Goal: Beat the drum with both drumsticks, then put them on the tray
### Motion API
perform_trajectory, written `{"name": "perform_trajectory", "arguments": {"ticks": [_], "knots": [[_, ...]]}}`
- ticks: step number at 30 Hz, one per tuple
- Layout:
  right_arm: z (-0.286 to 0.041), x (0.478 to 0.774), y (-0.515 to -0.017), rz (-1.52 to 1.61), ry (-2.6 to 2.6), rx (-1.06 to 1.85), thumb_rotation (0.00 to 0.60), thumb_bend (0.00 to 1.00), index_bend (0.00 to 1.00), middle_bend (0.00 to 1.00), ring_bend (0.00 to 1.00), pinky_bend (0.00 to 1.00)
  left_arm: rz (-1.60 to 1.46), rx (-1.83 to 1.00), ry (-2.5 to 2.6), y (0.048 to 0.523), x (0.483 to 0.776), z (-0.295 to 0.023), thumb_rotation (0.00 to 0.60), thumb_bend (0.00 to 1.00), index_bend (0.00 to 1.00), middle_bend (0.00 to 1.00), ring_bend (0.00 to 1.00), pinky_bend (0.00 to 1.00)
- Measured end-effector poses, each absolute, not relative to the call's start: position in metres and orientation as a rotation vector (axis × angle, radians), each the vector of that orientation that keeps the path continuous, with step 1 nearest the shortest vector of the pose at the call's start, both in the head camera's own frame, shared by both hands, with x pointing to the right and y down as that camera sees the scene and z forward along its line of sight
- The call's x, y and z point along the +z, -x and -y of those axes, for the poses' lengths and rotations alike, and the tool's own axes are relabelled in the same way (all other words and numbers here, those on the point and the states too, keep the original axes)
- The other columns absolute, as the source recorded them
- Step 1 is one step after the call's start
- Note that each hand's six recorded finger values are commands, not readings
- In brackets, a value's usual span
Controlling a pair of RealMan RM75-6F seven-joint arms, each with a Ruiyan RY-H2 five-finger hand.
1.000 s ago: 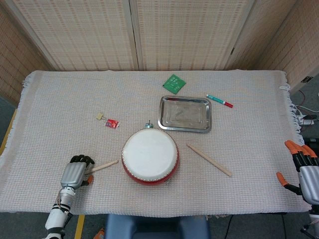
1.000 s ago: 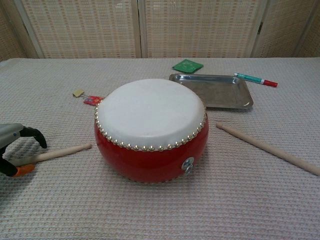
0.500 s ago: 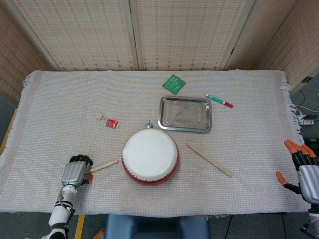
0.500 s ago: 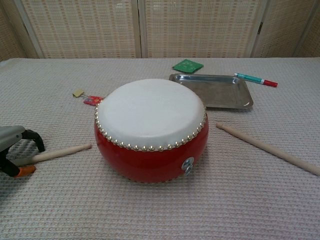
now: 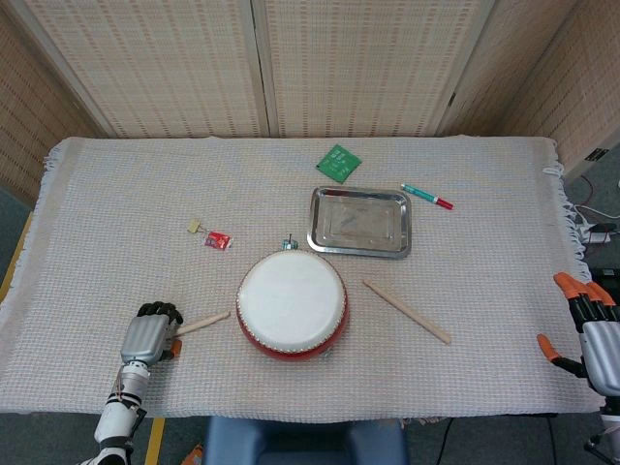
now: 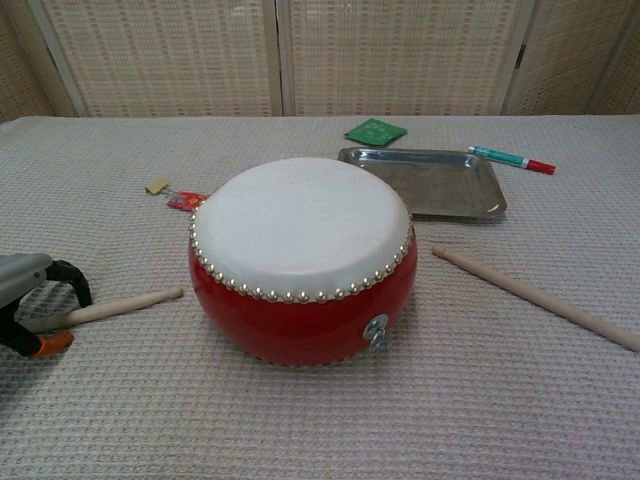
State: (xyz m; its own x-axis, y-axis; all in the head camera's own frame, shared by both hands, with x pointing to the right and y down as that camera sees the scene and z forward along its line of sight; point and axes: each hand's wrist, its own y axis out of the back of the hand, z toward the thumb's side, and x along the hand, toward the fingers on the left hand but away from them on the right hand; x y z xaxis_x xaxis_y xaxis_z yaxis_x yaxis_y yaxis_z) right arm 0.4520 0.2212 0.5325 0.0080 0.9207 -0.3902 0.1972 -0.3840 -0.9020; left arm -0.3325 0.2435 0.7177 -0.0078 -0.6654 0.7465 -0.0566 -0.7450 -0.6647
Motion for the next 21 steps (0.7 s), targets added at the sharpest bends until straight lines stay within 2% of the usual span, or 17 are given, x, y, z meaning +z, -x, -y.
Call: {"name": "perform_trajectory", "arguments": {"ticks": [9,21], "knots": [[-0.2195,0.5334,-0.4497,1.157,1.646,1.423,0.6,0.24,0.0,0.06,0.0,0.09,-0.798,-1.789,1.819,0.3376,0.715,-0.2428,0.6,0.39,0.72,0.38,0.19,0.12],[-0.2186,0.532,-0.447,1.161,1.653,1.412,0.6,0.24,0.0,0.06,0.0,0.09,-0.84,-1.766,1.822,0.3423,0.7098,-0.2417,0.6,0.39,0.74,0.41,0.21,0.12]]}}
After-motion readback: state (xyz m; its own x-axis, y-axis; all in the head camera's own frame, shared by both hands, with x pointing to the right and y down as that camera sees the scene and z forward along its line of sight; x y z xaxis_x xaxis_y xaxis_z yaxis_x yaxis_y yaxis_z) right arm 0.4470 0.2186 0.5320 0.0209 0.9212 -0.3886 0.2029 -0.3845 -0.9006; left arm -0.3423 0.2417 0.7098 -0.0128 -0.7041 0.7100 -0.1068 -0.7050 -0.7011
